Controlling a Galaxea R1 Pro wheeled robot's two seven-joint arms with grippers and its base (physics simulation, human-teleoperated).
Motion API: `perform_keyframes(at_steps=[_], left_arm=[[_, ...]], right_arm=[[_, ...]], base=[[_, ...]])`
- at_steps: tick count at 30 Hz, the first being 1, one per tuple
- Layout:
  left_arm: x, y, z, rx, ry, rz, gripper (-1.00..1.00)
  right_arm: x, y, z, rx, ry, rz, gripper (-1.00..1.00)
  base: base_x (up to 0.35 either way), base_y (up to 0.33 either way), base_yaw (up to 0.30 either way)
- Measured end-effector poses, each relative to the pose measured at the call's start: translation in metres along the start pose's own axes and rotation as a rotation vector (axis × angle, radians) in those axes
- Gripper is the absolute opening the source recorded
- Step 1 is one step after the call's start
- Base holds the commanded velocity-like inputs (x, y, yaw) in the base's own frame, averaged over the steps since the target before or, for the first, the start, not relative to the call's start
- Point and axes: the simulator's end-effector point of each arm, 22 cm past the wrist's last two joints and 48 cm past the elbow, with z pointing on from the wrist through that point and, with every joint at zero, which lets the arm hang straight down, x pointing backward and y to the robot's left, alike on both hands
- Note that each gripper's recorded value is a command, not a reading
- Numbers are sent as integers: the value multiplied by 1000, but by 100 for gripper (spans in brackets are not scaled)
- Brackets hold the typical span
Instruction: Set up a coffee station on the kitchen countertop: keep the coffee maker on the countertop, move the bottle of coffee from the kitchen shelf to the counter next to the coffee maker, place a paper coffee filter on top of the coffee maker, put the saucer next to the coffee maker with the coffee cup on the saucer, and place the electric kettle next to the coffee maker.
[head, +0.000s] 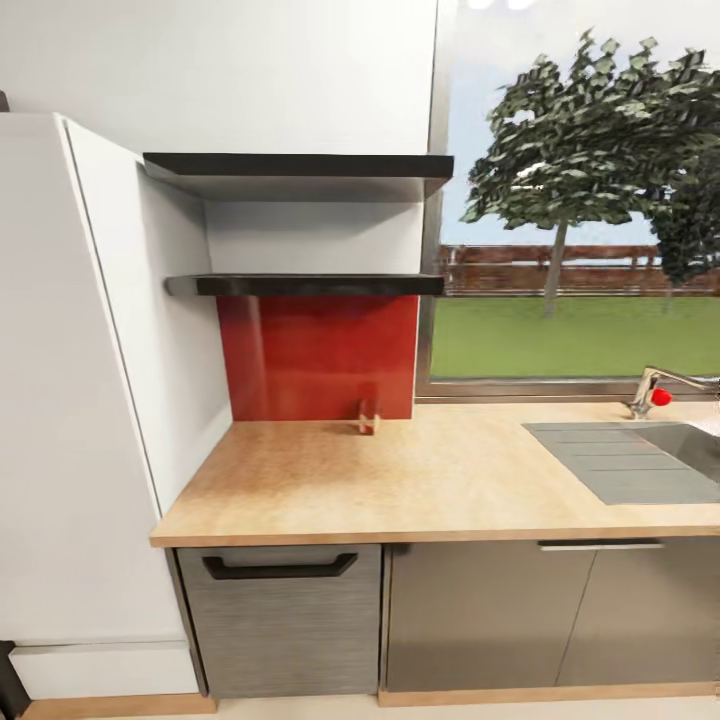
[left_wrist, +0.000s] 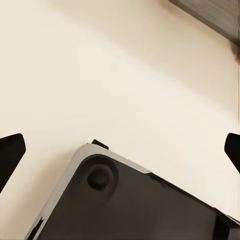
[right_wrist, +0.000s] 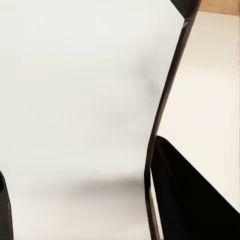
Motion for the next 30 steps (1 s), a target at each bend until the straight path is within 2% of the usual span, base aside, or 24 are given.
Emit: perform_keyframes(at_steps=[10,30], left_arm=[[0,1,0,-2,-1,-2,100],[6,5,-2,-9,14,3,100]], right_arm=[[-3,10,2,-3,-5,17,-100],[-4,9,2,9,-9,18,-100]], base=[[0,-290,0],[0,-290,0]])
